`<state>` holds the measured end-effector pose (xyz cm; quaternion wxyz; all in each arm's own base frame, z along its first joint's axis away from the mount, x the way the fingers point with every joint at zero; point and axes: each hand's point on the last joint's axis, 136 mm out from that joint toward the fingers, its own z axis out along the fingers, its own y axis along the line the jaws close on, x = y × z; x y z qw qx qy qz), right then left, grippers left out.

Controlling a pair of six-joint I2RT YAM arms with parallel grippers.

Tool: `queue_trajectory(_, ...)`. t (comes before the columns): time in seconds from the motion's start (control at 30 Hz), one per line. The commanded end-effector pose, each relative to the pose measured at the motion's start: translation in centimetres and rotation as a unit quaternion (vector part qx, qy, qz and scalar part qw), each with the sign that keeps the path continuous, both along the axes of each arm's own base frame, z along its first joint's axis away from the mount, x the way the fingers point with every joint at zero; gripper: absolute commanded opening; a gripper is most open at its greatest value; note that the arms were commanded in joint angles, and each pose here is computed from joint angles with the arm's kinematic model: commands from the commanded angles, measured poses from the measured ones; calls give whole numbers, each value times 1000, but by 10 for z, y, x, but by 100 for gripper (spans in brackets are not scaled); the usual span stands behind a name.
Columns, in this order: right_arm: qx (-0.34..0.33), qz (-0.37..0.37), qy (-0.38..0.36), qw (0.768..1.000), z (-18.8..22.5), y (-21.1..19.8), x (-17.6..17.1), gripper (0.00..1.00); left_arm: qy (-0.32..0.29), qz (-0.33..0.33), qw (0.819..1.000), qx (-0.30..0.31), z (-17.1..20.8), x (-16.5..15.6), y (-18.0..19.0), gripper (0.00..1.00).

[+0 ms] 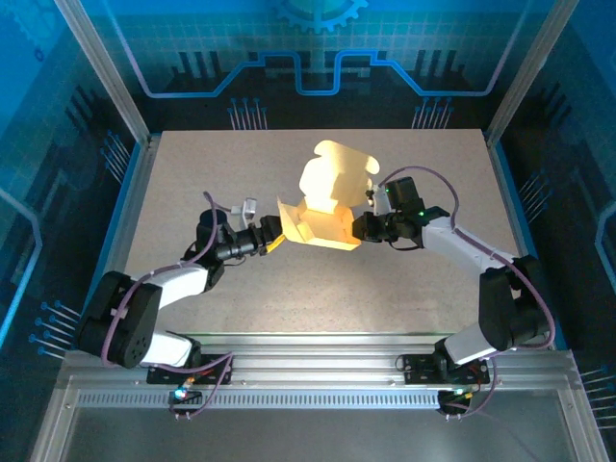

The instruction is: Fold the paper box

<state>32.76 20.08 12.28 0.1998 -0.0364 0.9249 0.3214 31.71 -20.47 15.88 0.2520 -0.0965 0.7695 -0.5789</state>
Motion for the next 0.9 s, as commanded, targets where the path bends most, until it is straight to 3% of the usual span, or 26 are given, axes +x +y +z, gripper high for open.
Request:
queue_trajectory(0.0, -9, -7, 1, 1000, -2, -8, -1, 7, -22, -12, 1000, -5, 11, -8, -1, 78)
queue_trajectory(0.33, -25, 4, 11, 1000, -13, -1, -1, 6, -27, -31, 999, -27, 27, -13, -9, 78)
queue_trajectory(0.73, -79, 17, 0, 997, -16, 3, -3, 7, 1, -39, 999, -14, 17, -11, -16, 73)
queue_trajectory(0.87, -91, 23, -3, 996, -16, 6, -4, 6, 9, -45, 999, -13, 14, -11, -21, 67)
